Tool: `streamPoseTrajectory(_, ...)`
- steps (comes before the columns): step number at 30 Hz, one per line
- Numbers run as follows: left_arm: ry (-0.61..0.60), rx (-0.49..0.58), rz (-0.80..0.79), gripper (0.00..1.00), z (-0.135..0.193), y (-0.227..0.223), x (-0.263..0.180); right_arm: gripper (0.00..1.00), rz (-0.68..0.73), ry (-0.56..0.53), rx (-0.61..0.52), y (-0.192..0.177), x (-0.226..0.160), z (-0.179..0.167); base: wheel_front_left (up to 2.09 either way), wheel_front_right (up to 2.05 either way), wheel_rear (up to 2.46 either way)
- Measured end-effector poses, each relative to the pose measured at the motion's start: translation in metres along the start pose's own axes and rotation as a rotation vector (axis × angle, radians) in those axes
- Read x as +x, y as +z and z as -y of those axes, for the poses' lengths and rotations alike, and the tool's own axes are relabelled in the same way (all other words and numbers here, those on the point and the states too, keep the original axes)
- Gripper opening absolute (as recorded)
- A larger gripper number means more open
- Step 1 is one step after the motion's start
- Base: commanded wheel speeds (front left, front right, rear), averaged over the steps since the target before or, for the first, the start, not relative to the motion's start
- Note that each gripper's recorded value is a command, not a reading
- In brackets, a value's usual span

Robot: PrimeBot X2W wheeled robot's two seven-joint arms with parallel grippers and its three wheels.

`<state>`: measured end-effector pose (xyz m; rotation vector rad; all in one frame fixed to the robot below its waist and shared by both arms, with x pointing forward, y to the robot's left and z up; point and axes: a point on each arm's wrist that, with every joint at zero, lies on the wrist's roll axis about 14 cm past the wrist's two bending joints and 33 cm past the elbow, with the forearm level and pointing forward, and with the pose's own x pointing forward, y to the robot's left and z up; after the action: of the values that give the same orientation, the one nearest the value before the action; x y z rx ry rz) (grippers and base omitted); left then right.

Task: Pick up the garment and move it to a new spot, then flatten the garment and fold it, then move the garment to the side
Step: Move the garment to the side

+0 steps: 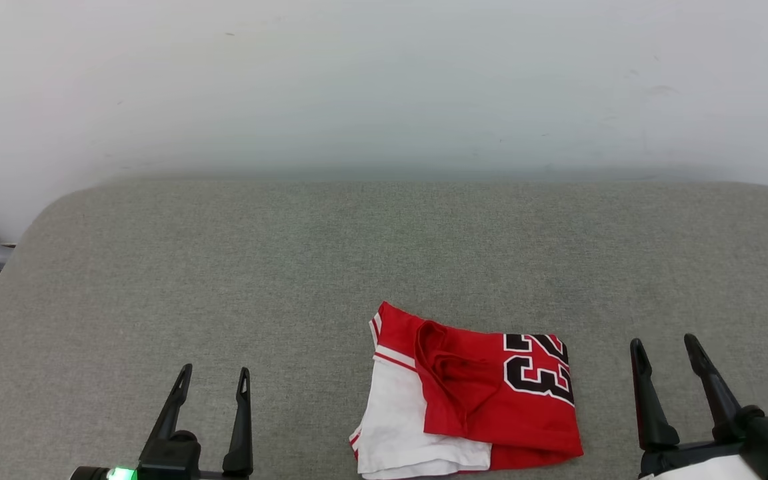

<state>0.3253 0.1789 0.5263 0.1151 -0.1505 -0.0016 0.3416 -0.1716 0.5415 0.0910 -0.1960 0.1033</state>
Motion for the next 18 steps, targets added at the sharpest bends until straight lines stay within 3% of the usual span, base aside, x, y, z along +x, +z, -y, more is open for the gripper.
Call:
streamPoseTrajectory(12, 0.005, -0.008, -0.005, 1.00, -0.001, -0.001, 0.000, 1.00, 0.200, 0.014, -0.132, 0.071, 0.047, 0.033, 0.00, 0.00, 0.00)
streamPoseTrajectory(18, 0.013, -0.013, -0.007, 1.00, -0.003, -0.002, -0.002, 1.00, 0.026, 0.108, -0.144, 0.064, 0.078, 0.029, 0.00, 0.00, 0.00)
